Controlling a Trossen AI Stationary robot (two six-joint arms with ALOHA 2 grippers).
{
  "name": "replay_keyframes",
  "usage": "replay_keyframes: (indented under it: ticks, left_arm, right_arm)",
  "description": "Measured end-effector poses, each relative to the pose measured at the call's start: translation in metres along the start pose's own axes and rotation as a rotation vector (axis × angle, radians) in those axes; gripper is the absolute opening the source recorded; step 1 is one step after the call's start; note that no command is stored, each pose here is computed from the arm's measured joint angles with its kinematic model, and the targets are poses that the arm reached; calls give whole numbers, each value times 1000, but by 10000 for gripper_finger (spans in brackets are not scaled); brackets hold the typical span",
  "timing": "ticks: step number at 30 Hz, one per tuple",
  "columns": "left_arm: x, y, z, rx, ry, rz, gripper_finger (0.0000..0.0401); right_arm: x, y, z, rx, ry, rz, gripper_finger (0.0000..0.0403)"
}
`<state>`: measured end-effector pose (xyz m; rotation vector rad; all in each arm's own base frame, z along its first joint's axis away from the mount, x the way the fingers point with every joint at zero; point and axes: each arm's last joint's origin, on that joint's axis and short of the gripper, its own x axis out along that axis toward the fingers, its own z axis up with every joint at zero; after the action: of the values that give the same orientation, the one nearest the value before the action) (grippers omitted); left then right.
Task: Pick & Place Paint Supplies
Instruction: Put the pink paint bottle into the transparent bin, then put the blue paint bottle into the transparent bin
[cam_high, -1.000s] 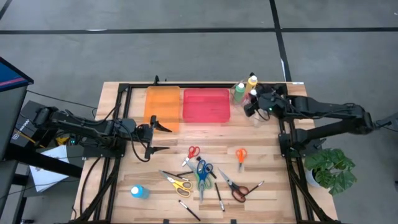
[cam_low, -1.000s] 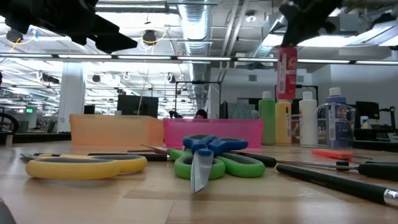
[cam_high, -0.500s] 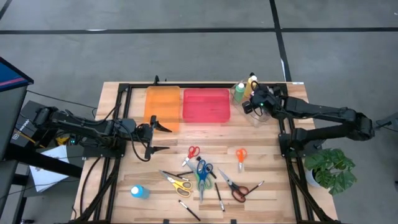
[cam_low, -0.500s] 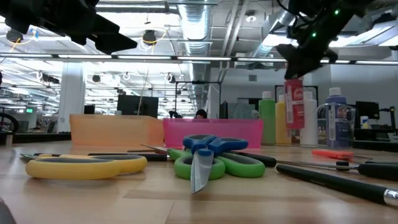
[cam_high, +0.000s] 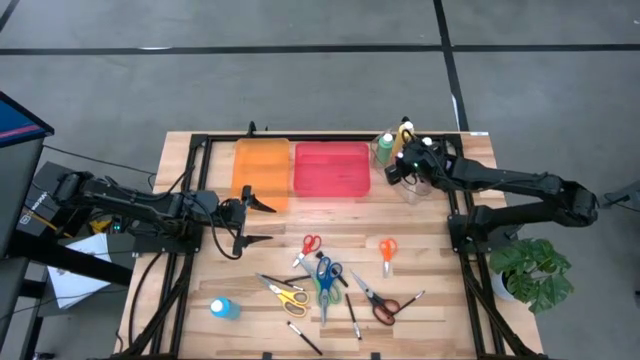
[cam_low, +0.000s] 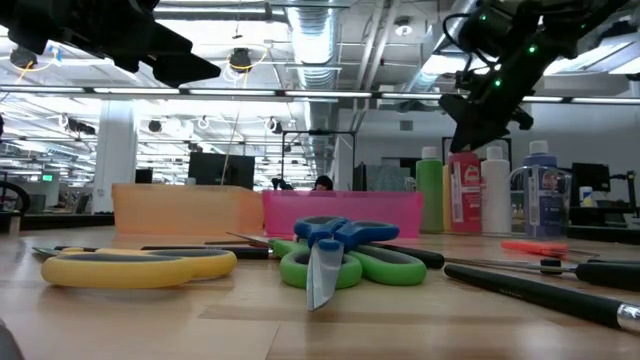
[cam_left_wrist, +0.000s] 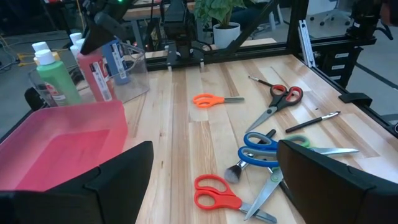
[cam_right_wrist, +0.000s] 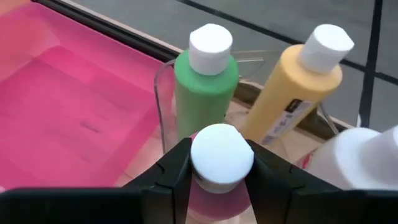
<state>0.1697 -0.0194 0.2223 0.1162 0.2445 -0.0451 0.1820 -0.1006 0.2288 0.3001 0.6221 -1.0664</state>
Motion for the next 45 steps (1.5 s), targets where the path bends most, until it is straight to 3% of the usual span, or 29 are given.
replay_keyframes:
  ticks: [23,39,45]
  left_arm:
    - [0,0,0,0,0,0,335]
    - [0,0,0,0,0,0,335]
    - [0,0,-2,2,19,-2,335]
  right_arm:
    - [1,-1,-1,-1,26,31,134]
    - [-1,-1,-1,-44,32,39,237]
    - [-11,6,14,-78,0,87,247]
